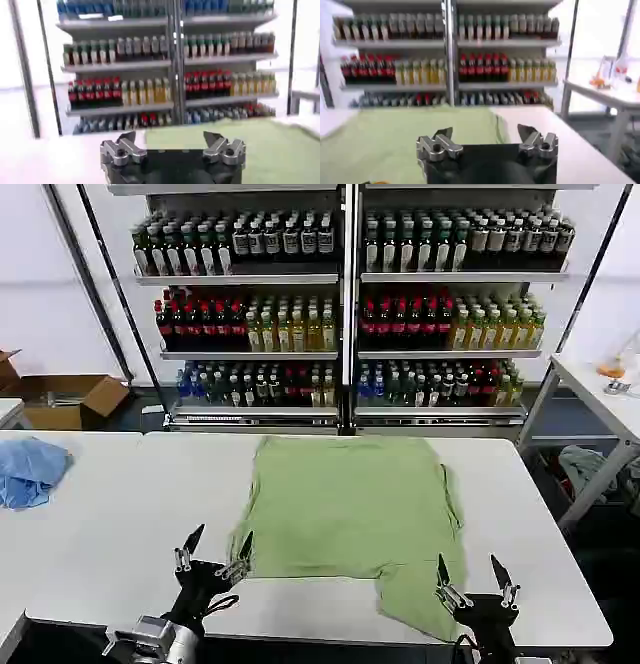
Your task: Fold and organize the clothes.
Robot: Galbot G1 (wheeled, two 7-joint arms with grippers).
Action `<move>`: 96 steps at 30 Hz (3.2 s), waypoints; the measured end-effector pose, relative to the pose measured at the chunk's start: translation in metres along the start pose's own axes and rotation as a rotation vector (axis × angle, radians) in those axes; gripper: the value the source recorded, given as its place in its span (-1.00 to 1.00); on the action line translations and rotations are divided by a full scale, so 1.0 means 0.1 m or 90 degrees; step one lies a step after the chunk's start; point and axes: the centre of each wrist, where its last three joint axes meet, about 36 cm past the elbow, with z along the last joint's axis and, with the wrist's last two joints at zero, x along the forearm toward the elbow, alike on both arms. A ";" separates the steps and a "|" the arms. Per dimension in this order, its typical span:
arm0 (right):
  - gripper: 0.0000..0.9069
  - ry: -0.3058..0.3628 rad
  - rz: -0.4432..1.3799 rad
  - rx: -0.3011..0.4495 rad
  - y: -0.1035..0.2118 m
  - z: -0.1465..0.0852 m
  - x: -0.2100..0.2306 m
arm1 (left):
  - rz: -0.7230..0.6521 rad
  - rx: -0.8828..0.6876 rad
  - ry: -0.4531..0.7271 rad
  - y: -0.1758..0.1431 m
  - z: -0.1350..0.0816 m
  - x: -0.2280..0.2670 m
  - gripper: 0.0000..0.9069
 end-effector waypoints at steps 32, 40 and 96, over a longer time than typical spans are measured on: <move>-1.00 0.161 0.008 -0.034 0.25 0.35 -0.08 | 0.015 -0.044 0.200 0.10 0.34 -0.40 -0.87; -1.00 0.161 0.007 -0.039 0.25 0.37 -0.02 | 0.026 -0.040 0.215 0.08 0.39 -0.40 -0.87; -1.00 -0.073 -0.011 -0.035 -0.40 -0.32 -0.47 | 0.082 0.050 0.122 0.51 -0.34 -0.30 -0.89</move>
